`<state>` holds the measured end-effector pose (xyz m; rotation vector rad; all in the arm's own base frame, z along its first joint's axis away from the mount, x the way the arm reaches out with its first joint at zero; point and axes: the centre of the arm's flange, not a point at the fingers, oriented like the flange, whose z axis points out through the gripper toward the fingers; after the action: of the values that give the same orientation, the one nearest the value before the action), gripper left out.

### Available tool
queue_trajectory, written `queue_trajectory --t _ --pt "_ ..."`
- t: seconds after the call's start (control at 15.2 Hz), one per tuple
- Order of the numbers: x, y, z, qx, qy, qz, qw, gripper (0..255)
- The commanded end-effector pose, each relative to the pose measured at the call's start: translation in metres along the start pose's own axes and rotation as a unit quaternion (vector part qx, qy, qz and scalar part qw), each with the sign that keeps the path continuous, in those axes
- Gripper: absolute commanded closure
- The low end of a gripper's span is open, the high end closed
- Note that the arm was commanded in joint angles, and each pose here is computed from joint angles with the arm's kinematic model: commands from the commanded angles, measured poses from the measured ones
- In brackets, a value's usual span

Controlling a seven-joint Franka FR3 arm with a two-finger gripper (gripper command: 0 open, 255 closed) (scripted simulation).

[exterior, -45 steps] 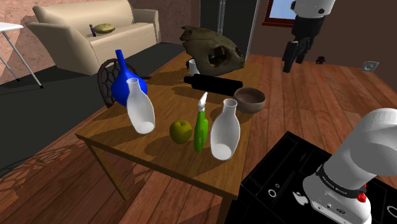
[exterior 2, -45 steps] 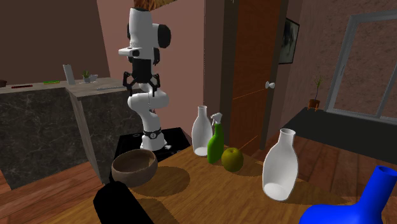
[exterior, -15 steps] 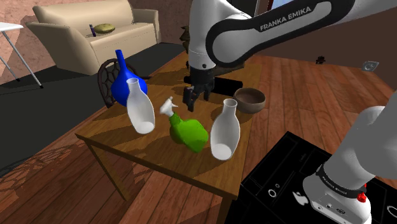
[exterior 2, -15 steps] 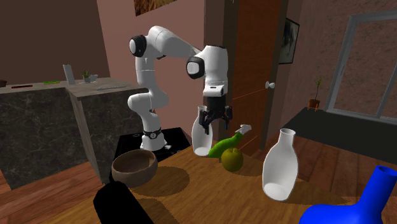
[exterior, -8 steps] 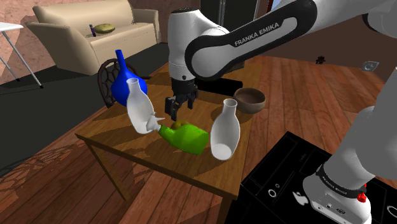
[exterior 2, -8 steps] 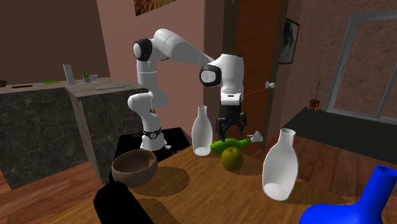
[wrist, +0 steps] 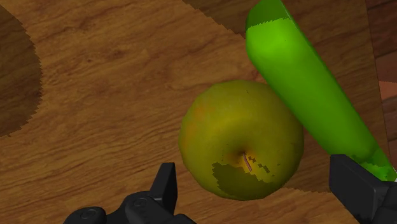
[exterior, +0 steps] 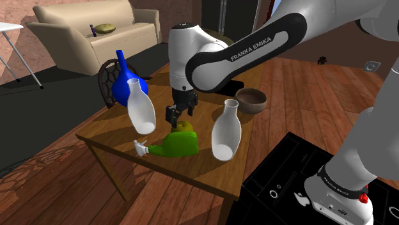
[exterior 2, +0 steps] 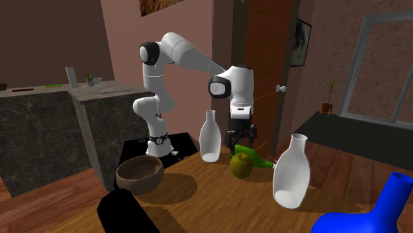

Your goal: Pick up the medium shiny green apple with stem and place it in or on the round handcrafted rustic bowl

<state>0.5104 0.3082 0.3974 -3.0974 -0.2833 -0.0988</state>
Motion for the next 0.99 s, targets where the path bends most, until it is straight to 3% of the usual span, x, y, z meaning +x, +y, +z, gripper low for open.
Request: queue_trajectory --t 0.0,0.26,0.33,0.92 --pt "0.0002 0.0000 0.0007 0.000 0.000 0.000 1.0000 0" --pt "0.0002 0.0000 0.0007 0.000 0.000 0.000 1.0000 0" --pt "0.0002 0.0000 0.0007 0.000 0.000 0.000 1.0000 255" --pt "0.0002 0.0000 0.0007 0.000 0.000 0.000 1.0000 255"
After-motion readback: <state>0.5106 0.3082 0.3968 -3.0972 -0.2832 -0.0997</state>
